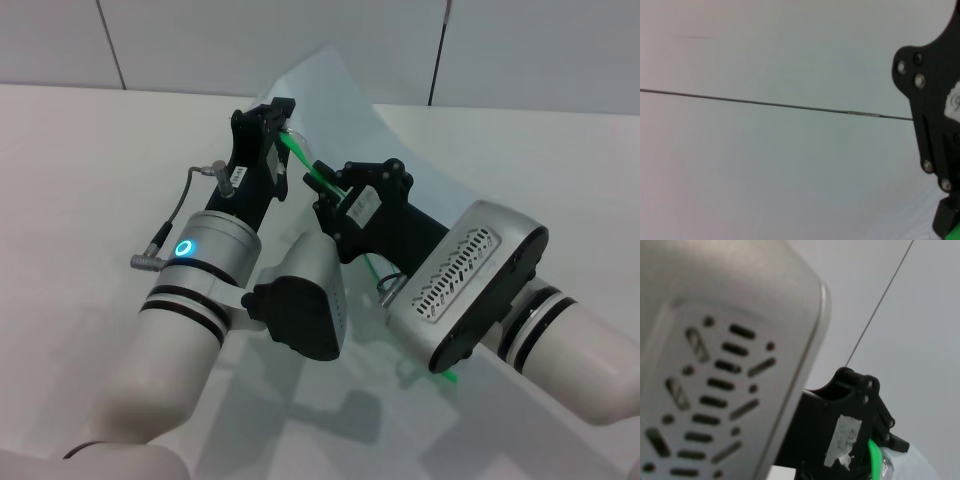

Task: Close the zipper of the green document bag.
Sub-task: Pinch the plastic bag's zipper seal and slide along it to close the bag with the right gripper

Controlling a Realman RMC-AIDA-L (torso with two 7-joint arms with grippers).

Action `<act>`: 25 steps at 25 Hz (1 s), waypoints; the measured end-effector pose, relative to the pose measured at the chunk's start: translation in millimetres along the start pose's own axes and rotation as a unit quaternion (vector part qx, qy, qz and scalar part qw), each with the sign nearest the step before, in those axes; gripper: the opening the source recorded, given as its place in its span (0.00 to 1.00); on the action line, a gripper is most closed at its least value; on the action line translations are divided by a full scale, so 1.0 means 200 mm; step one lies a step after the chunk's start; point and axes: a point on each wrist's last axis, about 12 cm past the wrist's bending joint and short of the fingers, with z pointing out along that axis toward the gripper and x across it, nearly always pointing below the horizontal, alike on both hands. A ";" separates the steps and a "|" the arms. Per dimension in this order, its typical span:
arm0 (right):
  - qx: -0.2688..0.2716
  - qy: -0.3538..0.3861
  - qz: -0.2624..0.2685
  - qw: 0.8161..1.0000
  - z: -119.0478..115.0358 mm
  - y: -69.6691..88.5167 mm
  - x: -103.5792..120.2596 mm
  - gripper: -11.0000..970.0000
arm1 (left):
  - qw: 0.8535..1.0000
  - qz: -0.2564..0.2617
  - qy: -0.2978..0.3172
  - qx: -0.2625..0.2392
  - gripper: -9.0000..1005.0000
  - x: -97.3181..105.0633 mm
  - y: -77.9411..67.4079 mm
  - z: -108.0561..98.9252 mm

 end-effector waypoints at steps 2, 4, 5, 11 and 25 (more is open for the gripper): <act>0.001 0.000 0.000 1.000 0.00 0.00 0.00 0.09 | 1.000 -0.001 0.000 -0.001 0.06 0.00 0.00 0.00; 0.001 0.001 0.001 1.000 0.00 0.00 0.00 0.09 | 1.000 -0.004 0.000 -0.001 0.06 0.00 0.00 0.00; 0.001 0.001 0.001 1.000 0.00 0.00 0.00 0.09 | 1.000 -0.004 0.000 -0.002 0.06 0.00 0.00 0.00; 0.003 0.006 0.002 1.000 -0.01 -0.01 0.02 0.09 | 1.000 -0.009 0.002 -0.012 0.06 0.01 0.01 0.00; 0.012 0.029 0.013 0.999 -0.03 -0.02 0.08 0.09 | 1.000 -0.021 0.010 -0.018 0.06 0.02 0.02 0.00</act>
